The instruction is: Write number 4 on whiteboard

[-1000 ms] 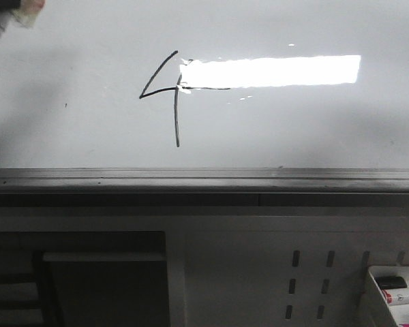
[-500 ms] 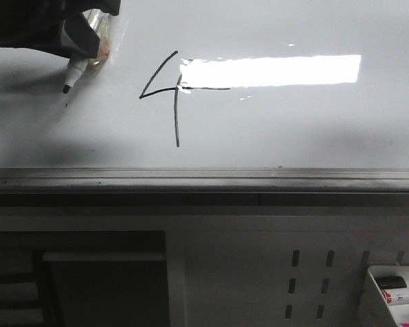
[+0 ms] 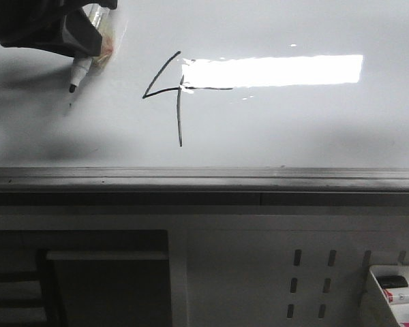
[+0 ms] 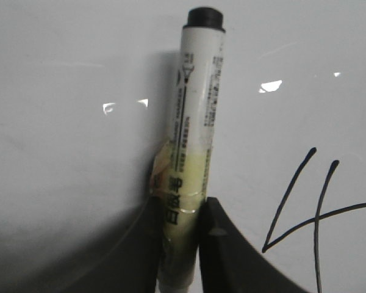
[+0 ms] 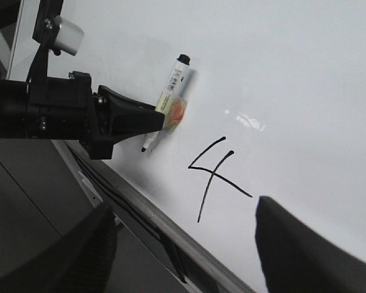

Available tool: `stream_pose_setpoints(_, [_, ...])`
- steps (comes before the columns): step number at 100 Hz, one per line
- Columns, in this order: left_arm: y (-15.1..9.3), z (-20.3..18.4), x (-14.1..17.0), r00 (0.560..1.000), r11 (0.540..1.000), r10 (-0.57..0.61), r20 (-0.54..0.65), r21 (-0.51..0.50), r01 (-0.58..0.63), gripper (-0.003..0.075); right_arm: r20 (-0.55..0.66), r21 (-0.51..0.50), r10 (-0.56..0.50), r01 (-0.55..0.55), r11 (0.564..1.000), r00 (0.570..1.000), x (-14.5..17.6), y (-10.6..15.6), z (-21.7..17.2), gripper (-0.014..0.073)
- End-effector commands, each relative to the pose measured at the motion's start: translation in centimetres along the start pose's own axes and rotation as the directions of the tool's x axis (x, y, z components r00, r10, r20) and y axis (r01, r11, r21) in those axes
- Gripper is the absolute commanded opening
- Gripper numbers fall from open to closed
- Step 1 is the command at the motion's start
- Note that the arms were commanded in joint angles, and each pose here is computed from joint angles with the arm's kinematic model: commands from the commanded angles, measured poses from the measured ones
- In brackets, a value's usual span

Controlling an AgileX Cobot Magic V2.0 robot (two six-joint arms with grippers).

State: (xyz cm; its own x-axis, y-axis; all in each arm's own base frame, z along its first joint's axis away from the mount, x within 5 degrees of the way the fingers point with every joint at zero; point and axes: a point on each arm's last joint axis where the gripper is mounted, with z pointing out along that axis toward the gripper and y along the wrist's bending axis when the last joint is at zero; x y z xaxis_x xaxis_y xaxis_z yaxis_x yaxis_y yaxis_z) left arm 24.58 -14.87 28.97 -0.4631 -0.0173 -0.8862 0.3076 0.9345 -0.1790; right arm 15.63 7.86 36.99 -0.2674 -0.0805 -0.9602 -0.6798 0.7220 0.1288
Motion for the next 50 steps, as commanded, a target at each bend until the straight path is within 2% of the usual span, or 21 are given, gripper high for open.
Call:
stream_pose_setpoints(1, [0.3, -0.2, -1.1, 0.999, 1.000, -0.007, 0.036, -0.015, 0.008, 0.0079, 0.063, 0.024, 0.009, -0.011, 1.000, 0.998, -1.2, 0.0, -0.5, 0.0436])
stream_pose_setpoints(30, [0.3, -1.1, -1.7, 0.998, 1.000, -0.012, 0.066, -0.002, 0.013, 0.0414, 0.061, 0.021, 0.009, -0.011, 1.000, 0.998, -1.2, 0.0, -0.5, 0.0436])
stream_pose_setpoints(37, [0.3, -1.8, -2.1, 0.996, 1.000, -0.011, 0.089, 0.002, 0.011, 0.0444, 0.061, 0.021, 0.009, -0.011, 1.000, 0.998, -1.2, 0.0, -0.5, 0.0436])
stream_pose_setpoints(50, [0.3, -3.4, -3.0, 0.989, 1.000, 0.023, 0.145, 0.011, -0.024, 0.0447, 0.057, 0.036, -0.005, 0.003, 0.999, 0.998, -1.1, -0.1, -0.5, 0.0436])
